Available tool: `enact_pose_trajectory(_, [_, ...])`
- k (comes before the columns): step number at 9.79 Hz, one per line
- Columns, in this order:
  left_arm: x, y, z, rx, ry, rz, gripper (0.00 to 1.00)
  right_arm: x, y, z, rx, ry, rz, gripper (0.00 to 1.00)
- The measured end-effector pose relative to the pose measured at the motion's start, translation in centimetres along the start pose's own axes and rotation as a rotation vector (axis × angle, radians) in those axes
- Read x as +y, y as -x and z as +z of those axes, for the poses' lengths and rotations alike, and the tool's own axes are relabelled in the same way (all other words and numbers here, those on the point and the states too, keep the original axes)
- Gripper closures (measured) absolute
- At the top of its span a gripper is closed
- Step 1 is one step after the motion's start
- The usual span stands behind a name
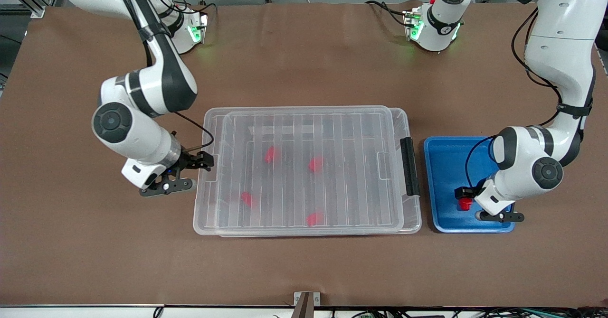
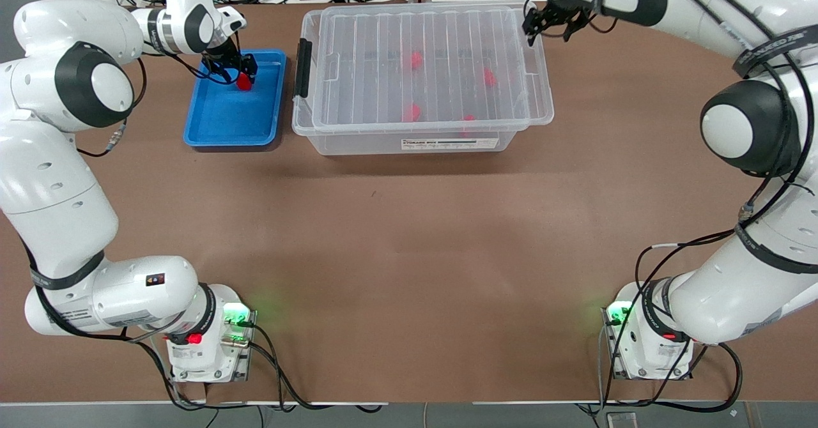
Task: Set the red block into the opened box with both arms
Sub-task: 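Pick the red block from the blue tray with the left gripper, then grip the lid with the right gripper while the left gripper carries the block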
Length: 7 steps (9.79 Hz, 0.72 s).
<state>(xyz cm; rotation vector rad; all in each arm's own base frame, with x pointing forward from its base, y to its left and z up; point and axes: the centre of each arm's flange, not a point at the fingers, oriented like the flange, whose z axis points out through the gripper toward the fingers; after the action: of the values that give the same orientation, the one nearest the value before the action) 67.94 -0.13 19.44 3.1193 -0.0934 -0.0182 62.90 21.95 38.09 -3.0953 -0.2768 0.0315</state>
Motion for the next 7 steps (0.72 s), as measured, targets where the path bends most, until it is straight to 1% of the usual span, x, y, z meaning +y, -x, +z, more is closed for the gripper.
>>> enact_pose_trajectory(1, [0.1, -0.1, 0.6, 0.007, 0.003, 0.0, 0.34, -1.0, 0.4, 0.5, -0.009, 0.003, -0.016, 0.0])
enact_pose_trajectory(3, [0.2, -0.2, 0.9, 0.018, 0.006, 0.001, 0.64, -2.3, 1.2, 1.9, -0.024, 0.008, -0.039, 0.0])
enact_pose_trajectory(5, [0.5, -0.9, -0.7, 0.038, 0.007, 0.005, 0.65, -1.9, 1.9, 3.6, -0.041, 0.04, -0.051, 0.0])
enact_pose_trajectory(7, [2.0, -1.1, -5.4, 0.019, 0.002, -0.015, 0.65, -1.6, 1.9, 3.5, -0.037, 0.05, -0.054, 0.0])
